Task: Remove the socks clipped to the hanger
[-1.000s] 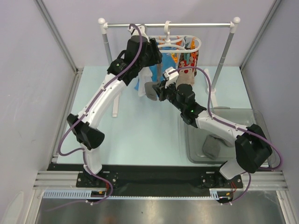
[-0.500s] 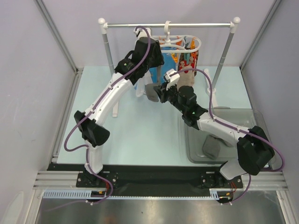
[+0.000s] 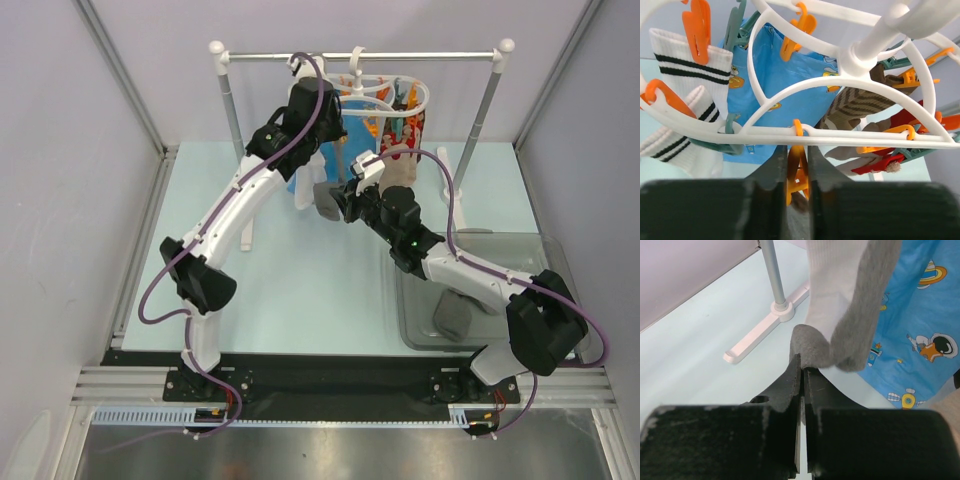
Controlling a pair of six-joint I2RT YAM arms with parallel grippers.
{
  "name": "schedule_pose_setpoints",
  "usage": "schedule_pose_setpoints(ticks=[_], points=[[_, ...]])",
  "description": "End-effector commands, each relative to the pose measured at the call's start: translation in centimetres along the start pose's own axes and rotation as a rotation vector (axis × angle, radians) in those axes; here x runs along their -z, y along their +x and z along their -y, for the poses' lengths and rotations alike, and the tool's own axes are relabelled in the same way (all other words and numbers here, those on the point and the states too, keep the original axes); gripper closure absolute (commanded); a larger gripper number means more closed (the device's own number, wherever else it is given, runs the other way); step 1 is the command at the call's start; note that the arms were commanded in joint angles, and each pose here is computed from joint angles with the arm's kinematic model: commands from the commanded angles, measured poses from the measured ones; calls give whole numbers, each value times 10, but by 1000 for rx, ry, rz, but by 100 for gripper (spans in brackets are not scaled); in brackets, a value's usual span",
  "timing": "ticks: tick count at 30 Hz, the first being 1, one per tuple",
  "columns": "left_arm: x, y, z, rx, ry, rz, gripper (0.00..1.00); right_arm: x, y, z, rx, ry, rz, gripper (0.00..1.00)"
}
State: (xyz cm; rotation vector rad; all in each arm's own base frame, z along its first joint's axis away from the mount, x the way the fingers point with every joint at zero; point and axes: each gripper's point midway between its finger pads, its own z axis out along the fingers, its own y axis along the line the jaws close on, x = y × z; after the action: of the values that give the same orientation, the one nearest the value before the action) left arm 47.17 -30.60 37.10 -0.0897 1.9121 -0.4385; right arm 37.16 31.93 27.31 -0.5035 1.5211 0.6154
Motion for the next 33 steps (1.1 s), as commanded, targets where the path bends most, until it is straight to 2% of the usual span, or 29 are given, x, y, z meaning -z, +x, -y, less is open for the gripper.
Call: schedule_pose_setpoints(ticks=[1, 2, 3, 7, 9, 10, 13, 16, 19, 22, 23, 25, 26, 28, 29, 31, 33], points=[[10, -19, 7, -6, 22, 45, 91, 3, -29, -4, 5, -7, 90, 100], [9, -19, 8, -7, 23, 43, 98, 3, -30, -4, 5, -7, 91, 100], [9, -18, 8, -9, 23, 41, 100, 3, -29, -4, 3, -5, 90, 100], [8, -17, 10, -14, 38, 39, 99, 4, -30, -1, -7, 5, 91, 100], [8, -17, 13, -14, 51, 37, 92, 7, -29, 0, -21, 8, 83, 100], [8, -16, 14, -15, 57, 34, 81, 8, -29, 0, -29, 10, 77, 100], [10, -15, 17, -18, 74, 26, 64, 20, -25, 11, -71, 74, 40, 100], [15, -15, 19, -27, 96, 16, 54, 40, -17, 23, -128, 147, -39, 100], [24, -9, 15, -36, 104, -5, 50, 73, 10, 31, -193, 216, -193, 100], [43, -14, 18, -42, 153, -3, 43, 108, 20, 42, -254, 312, -262, 100], [45, -8, 16, -48, 156, -13, 41, 128, 36, 54, -271, 383, -345, 100], [50, 4, 13, -60, 173, -41, 36, 167, 39, 72, -360, 522, -411, 100], [65, -9, 14, -53, 197, -6, 33, 184, 38, 92, -411, 606, -418, 100], [71, 0, 8, -70, 202, -18, 29, 218, 52, 102, -513, 673, -498, 100], [83, -11, 9, -66, 220, 16, 29, 237, 55, 122, -569, 751, -499, 100], [90, -4, 6, -85, 241, 8, 26, 262, 66, 120, -634, 777, -537, 100], [105, -12, 7, -82, 272, 37, 25, 284, 72, 131, -648, 863, -529, 100]])
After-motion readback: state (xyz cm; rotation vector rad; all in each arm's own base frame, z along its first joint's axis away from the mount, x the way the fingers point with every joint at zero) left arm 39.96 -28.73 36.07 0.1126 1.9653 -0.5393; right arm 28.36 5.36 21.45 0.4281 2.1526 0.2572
